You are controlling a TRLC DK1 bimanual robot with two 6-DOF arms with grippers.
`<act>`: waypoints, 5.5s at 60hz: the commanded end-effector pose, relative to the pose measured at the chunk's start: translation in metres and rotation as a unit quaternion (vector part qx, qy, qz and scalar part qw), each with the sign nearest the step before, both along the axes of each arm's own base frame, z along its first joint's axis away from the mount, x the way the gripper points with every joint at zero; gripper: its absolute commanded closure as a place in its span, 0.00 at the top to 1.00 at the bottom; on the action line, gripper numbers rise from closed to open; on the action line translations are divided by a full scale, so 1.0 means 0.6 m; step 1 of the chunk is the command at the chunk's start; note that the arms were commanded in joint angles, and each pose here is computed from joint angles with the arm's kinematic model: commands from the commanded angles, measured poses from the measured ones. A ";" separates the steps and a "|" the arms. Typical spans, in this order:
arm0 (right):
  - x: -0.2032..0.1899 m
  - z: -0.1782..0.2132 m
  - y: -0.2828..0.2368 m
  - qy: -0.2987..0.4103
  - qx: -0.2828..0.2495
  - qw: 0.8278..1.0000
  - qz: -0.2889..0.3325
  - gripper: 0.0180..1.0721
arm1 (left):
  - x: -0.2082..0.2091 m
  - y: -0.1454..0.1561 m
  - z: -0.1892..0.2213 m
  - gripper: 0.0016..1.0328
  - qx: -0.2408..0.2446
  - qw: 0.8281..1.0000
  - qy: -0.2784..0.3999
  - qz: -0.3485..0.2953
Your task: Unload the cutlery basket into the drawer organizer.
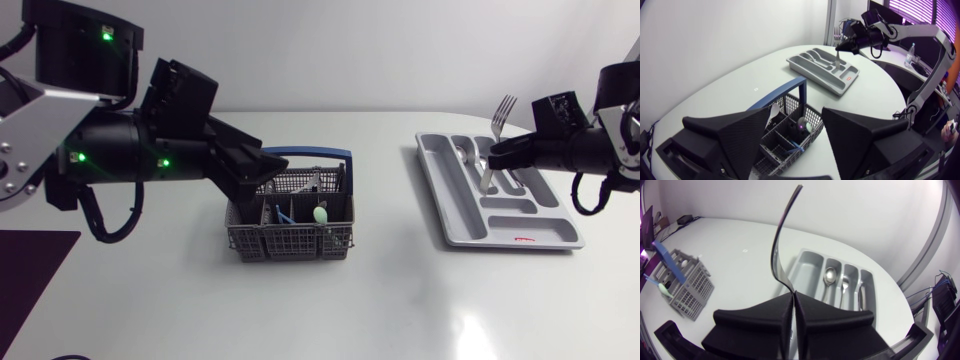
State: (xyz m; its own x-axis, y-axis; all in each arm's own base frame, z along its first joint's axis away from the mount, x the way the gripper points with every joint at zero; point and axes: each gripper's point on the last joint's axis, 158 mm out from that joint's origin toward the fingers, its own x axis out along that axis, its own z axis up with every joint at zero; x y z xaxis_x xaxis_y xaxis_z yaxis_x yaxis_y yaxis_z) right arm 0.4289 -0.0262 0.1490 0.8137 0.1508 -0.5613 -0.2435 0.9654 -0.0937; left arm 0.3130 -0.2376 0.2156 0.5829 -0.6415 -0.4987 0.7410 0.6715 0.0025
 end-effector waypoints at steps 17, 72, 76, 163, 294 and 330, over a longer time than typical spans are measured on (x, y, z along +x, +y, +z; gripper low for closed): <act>0.140 -0.035 -0.157 0.016 -0.039 0.991 -0.125 0.06 | -0.013 0.027 -0.048 0.72 0.048 0.999 -0.018 0.004; 0.232 -0.250 -0.239 0.147 -0.077 0.960 -0.227 0.10 | -0.056 0.031 -0.081 0.72 0.084 0.996 -0.039 -0.010; 0.234 -0.255 -0.239 0.149 -0.076 0.959 -0.227 0.11 | -0.059 0.031 -0.083 0.72 0.085 0.996 -0.038 -0.012; -0.088 -0.054 0.070 0.054 -0.036 0.998 -0.008 0.87 | -0.075 -0.009 -0.089 0.65 0.095 0.993 -0.046 -0.059; -0.160 -0.062 0.206 0.031 -0.047 0.994 0.097 0.87 | -0.021 -0.002 -0.047 0.03 0.064 0.978 -0.156 -0.125; -0.230 0.063 0.259 -0.032 -0.022 0.987 0.155 0.87 | -0.096 0.005 0.167 0.03 -0.042 0.986 -0.136 -0.088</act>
